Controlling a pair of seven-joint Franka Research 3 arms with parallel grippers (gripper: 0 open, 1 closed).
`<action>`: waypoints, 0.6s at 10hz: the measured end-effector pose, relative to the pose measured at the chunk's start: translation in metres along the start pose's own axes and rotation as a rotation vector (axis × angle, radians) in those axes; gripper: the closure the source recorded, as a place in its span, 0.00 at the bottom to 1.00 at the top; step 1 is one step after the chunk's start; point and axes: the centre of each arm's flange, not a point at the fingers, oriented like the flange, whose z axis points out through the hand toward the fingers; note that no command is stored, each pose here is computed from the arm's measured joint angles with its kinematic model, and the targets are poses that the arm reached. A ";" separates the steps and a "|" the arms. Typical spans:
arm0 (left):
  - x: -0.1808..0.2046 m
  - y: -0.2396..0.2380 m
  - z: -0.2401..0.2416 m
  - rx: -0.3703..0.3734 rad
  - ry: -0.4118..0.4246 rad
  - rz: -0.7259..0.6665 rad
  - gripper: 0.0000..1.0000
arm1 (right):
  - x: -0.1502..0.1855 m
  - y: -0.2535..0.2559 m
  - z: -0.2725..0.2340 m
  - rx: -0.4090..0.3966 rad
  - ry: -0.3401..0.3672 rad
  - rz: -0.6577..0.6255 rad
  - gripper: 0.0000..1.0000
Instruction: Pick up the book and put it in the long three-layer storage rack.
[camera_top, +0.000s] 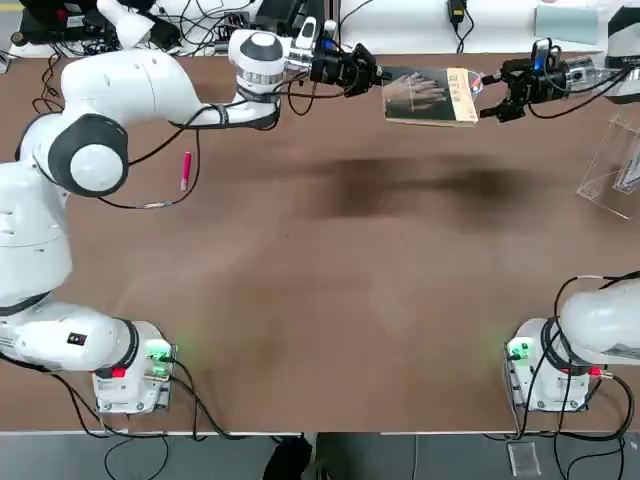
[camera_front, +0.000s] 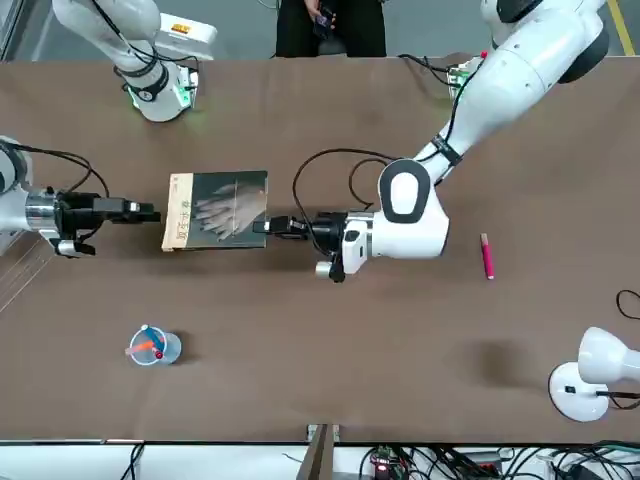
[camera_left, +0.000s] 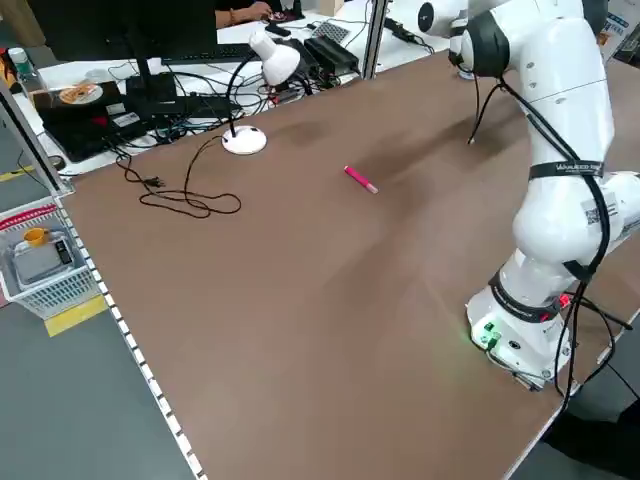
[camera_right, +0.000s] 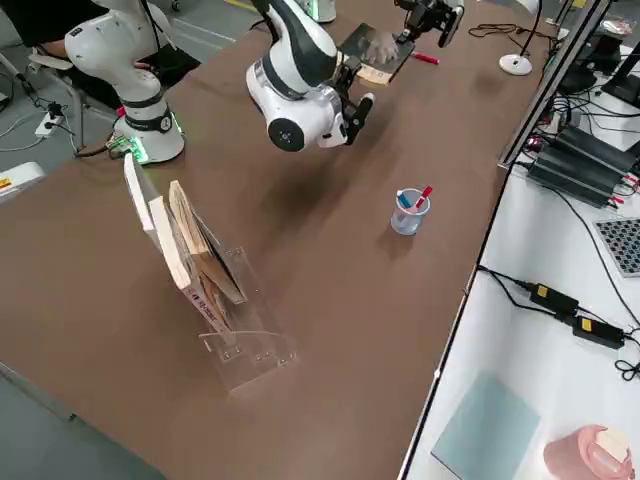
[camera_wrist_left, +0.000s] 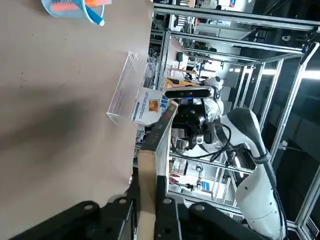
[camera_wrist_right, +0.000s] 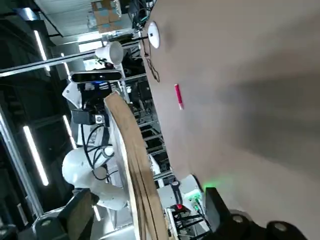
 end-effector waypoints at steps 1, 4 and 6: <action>0.000 0.000 0.000 0.000 0.000 0.000 1.00 | 0.000 -0.001 0.005 0.011 -0.002 0.001 0.00; -0.001 0.000 0.002 0.000 -0.002 0.001 1.00 | 0.000 -0.001 0.020 0.019 -0.022 0.006 0.00; -0.002 0.001 0.004 0.001 -0.005 0.001 1.00 | 0.000 0.000 0.025 0.025 -0.028 0.009 0.00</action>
